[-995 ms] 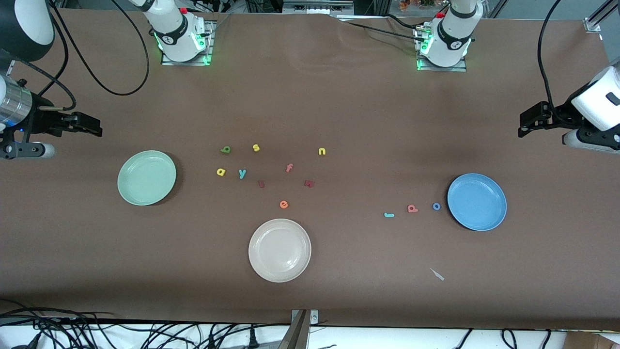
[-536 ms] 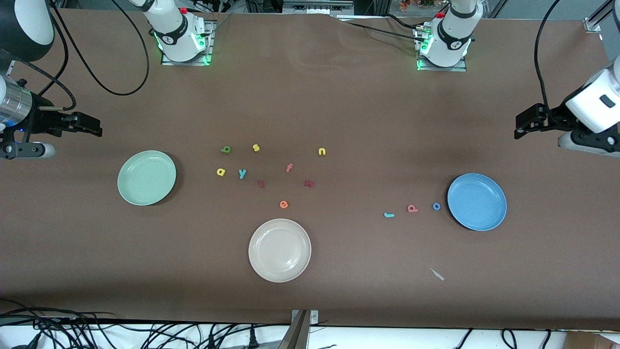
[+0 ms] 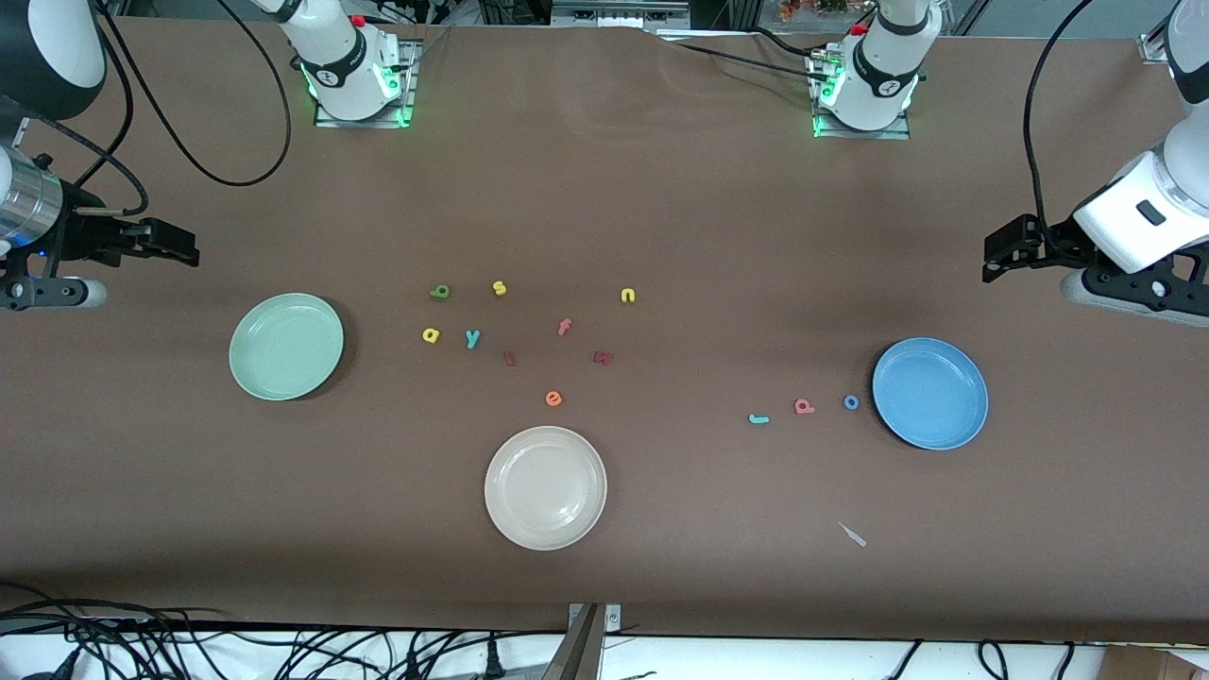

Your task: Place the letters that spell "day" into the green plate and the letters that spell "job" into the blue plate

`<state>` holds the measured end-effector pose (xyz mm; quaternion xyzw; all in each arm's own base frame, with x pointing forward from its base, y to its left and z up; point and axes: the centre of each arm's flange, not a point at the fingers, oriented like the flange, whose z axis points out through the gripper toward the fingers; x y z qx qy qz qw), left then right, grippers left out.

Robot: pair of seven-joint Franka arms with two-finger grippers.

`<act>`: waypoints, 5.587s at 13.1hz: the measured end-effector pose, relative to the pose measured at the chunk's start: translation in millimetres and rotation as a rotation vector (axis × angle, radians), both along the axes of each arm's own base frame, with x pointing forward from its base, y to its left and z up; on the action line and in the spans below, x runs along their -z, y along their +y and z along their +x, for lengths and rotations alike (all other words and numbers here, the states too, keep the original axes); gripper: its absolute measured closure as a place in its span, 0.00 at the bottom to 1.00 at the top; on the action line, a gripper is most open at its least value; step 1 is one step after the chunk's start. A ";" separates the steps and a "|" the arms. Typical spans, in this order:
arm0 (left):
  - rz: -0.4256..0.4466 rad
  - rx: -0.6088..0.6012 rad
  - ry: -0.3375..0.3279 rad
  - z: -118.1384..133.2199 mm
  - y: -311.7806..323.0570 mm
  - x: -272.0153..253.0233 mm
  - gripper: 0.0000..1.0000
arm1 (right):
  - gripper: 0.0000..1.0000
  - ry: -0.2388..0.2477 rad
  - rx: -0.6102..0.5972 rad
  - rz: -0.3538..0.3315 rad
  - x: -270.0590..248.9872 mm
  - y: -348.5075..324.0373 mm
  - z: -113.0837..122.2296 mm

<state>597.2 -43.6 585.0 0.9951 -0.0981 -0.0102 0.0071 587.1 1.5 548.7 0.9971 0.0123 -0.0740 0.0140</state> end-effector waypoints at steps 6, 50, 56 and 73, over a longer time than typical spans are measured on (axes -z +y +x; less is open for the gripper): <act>0.016 0.003 0.008 -4.3 -44.5 3.6 0.00 | 0.00 0.000 0.000 0.000 0.0 -0.1 0.0; 0.013 -0.161 0.037 -6.9 45.5 31.8 0.00 | 0.00 0.002 0.000 0.000 0.4 -0.2 -0.2; 0.011 -0.140 0.035 -6.9 33.2 31.0 0.00 | 0.00 0.003 0.000 0.000 0.5 -0.2 -0.2; 0.013 -0.115 0.014 -5.6 19.9 21.2 0.00 | 0.00 0.058 -0.004 0.043 39.3 11.2 -5.4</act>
